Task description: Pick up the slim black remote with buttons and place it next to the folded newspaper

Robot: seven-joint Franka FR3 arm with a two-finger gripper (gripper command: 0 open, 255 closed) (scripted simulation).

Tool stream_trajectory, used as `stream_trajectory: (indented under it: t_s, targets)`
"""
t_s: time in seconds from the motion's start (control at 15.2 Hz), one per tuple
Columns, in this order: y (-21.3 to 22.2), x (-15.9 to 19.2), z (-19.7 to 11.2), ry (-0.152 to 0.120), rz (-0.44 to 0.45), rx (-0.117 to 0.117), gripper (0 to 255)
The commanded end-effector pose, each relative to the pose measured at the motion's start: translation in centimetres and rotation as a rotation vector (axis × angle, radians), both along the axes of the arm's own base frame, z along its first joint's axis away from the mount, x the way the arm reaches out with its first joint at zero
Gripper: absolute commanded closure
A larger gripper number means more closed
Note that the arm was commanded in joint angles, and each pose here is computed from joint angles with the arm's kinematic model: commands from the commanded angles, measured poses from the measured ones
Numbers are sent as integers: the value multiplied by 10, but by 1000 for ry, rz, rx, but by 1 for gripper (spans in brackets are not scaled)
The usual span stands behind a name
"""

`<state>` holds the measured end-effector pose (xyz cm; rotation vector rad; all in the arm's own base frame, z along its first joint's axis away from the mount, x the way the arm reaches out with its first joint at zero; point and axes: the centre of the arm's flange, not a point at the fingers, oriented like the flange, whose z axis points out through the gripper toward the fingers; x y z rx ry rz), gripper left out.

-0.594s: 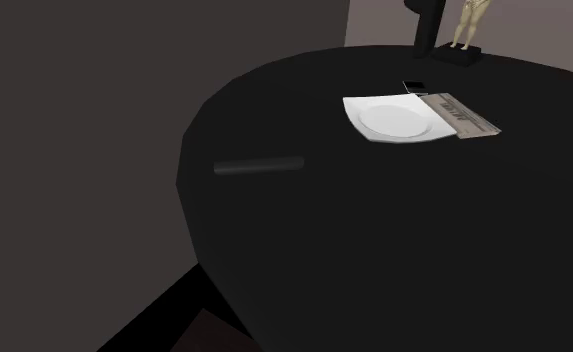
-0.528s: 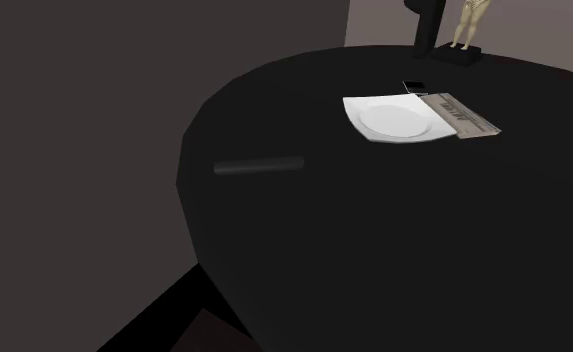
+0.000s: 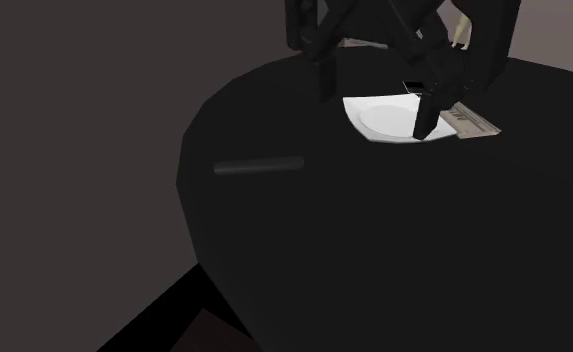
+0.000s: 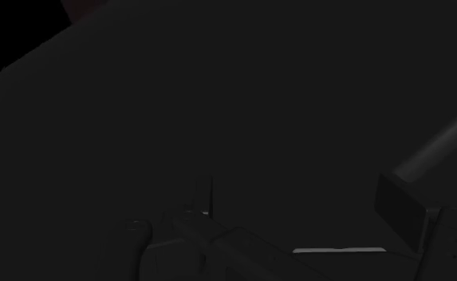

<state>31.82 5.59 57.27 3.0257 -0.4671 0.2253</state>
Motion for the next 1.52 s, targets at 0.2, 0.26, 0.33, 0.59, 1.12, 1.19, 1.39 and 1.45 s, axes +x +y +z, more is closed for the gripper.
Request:
stream_trajectory:
  t_s: [0.2, 0.26, 0.33, 0.59, 1.12, 1.19, 1.39, 1.45]
  targets:
    - [51, 17, -38, -13, -116, -4, 0]
    - [62, 22, -46, -15, -138, -5, 0]
    - [72, 26, -54, -17, -161, -6, 0]
    - [111, 47, -86, -27, -250, -10, 0]
    - [183, 100, -149, -45, -428, -18, 0]
    - [192, 107, -157, -47, -450, -19, 0]
    - [215, 131, -181, -54, -517, -22, 0]
    - [223, 139, -189, -56, -540, -23, 0]
